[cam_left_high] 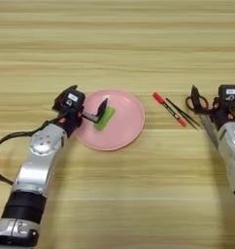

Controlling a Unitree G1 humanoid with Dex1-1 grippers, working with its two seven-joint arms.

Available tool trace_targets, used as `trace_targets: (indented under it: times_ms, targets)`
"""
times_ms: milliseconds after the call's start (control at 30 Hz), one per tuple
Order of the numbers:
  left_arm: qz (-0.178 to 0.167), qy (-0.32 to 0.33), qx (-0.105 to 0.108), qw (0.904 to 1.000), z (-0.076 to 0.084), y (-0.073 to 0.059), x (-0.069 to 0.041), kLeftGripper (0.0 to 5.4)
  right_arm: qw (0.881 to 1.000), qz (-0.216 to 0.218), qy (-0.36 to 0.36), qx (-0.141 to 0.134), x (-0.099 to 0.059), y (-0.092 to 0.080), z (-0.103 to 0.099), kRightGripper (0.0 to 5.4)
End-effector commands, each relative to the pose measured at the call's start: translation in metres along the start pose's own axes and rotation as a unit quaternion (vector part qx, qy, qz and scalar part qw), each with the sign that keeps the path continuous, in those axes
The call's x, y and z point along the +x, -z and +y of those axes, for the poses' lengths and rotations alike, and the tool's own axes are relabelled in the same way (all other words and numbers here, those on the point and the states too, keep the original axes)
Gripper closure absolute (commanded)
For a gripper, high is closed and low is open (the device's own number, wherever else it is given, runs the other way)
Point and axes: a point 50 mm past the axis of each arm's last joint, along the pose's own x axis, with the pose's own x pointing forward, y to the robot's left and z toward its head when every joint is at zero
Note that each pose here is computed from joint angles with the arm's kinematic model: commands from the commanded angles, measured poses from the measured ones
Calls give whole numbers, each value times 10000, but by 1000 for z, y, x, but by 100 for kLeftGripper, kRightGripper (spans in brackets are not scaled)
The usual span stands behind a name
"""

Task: Move the objects on the table

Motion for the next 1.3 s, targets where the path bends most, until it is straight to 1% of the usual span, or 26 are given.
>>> trace_targets:
  times_ms: [33,200,300,500,533,600,633,733,833,967,1067,1300]
  targets:
    - [170,221,-80,9996,-12,4,1,1,10000,3,11,14,3,-3,3,0]
    - [291,417,-93,9987,-20,7,3,1,10000,5,13,20,2,-3,4,0]
    - [426,508,-102,9978,-24,10,5,1,10000,5,15,24,2,-3,4,0]
    - [541,539,-163,9969,-27,14,7,1,10000,7,26,31,2,-3,5,0]
    - [580,568,-202,9965,-27,15,7,1,10000,6,27,31,2,-3,5,0]
    - [726,620,-199,9952,-28,19,7,1,10000,4,31,33,2,-3,5,0]
    - [782,646,-252,9945,-29,20,7,1,10000,3,32,35,2,-3,5,0]
    - [925,680,-297,9929,-28,22,7,1,10000,2,38,45,1,-3,6,0]
    - [1009,726,-322,9917,-27,22,6,1,10000,3,43,55,1,-3,6,0]
    - [1099,825,-414,9896,-26,24,5,1,10000,-1,50,66,1,-4,8,0]
    - [1171,817,-404,9889,-24,24,4,1,10000,-4,56,78,1,-4,8,0]
    - [1333,802,-482,9867,-22,28,4,1,9999,-10,65,95,1,-4,10,0]
